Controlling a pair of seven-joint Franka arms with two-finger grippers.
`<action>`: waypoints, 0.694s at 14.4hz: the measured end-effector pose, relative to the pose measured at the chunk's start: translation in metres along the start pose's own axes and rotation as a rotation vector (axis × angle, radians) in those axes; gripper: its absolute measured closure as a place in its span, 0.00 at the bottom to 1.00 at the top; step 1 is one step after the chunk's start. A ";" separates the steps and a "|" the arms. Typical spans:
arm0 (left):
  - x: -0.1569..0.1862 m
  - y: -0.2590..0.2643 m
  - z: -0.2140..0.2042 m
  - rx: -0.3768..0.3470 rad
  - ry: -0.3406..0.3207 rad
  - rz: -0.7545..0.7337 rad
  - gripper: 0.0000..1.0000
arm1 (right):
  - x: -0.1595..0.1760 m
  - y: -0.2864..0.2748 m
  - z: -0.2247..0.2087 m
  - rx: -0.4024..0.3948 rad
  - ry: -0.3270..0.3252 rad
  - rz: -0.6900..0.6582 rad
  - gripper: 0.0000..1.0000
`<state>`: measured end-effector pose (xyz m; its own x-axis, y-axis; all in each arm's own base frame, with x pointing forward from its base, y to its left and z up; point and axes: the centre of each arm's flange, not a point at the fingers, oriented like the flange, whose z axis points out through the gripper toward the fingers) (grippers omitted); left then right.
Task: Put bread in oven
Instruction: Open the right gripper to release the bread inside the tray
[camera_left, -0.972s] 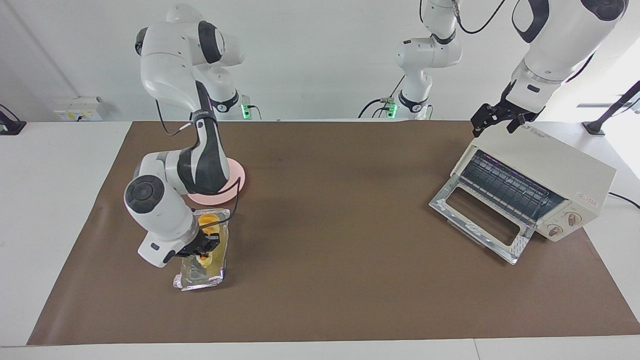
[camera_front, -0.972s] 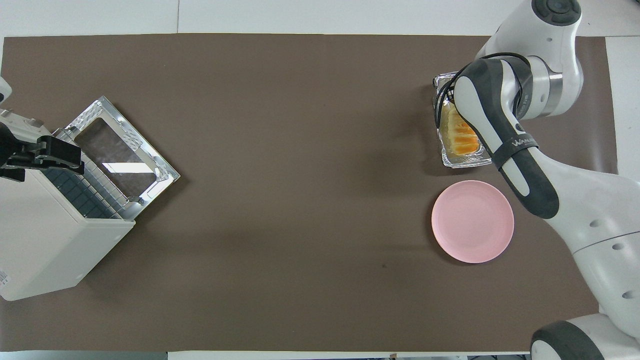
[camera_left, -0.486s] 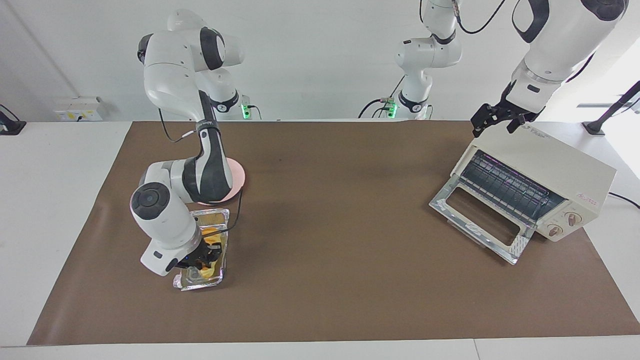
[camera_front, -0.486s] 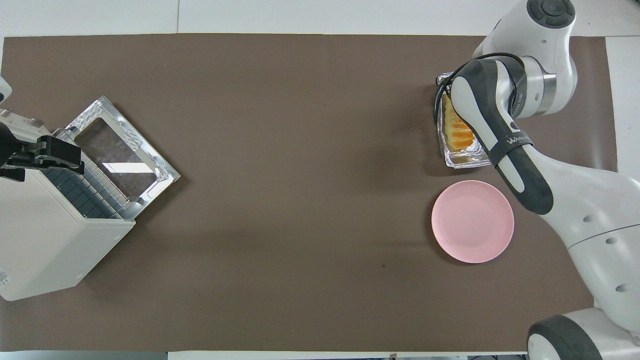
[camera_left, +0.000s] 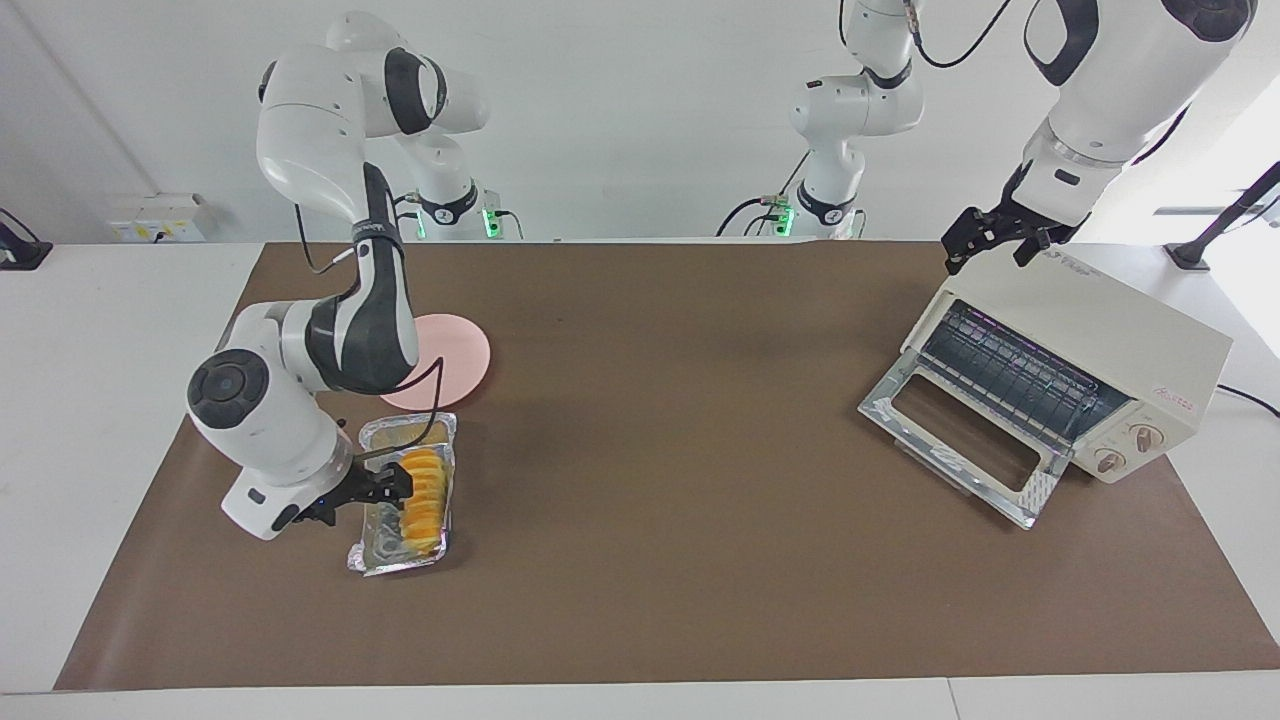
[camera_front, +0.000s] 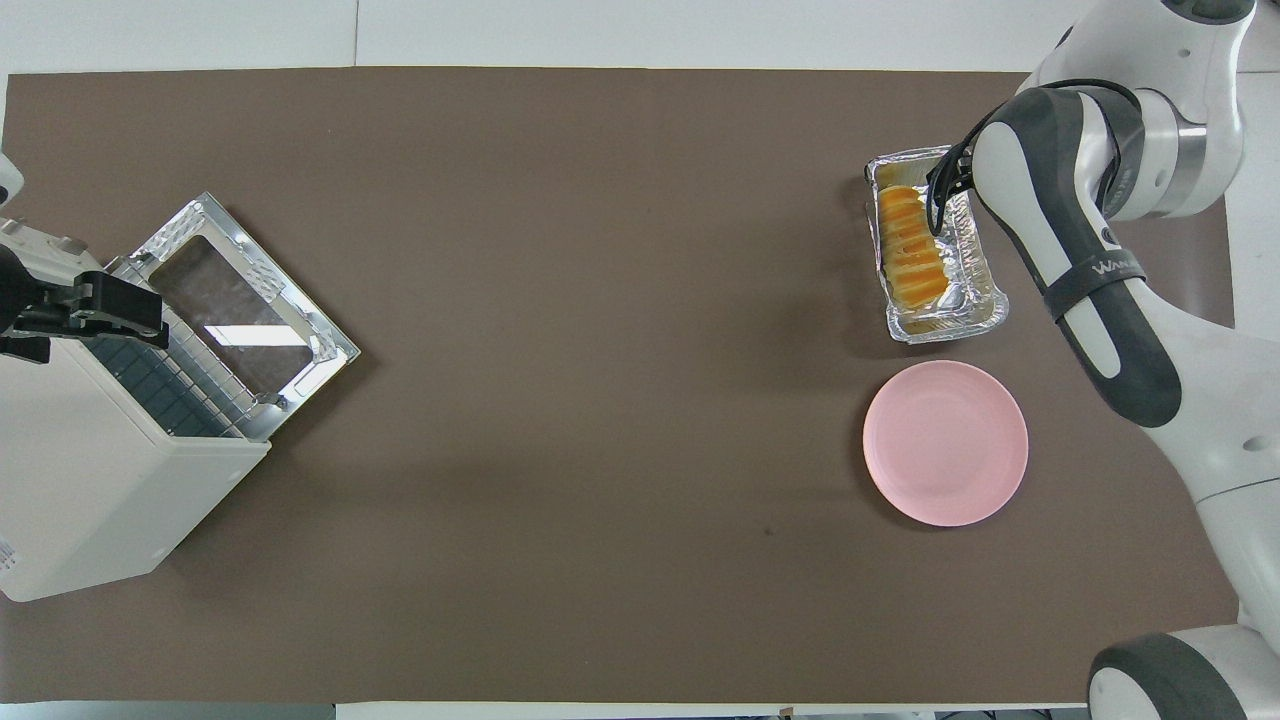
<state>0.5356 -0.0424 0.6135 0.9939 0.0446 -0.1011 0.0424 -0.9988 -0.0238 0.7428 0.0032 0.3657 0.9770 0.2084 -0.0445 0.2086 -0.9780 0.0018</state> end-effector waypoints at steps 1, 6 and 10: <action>0.000 0.000 0.000 0.000 0.000 0.000 0.00 | 0.002 0.001 0.000 -0.009 0.016 -0.007 0.01; 0.000 0.000 0.000 0.000 0.000 0.000 0.00 | -0.004 -0.005 0.058 -0.072 0.097 -0.048 0.20; 0.000 0.000 0.000 0.000 0.000 0.000 0.00 | -0.011 -0.013 0.054 -0.075 0.097 -0.059 0.68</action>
<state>0.5356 -0.0424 0.6135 0.9939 0.0446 -0.1011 0.0424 -0.9988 -0.0238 0.7270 0.0126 0.3120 0.9617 0.2695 0.0496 0.2653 -0.9611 0.0772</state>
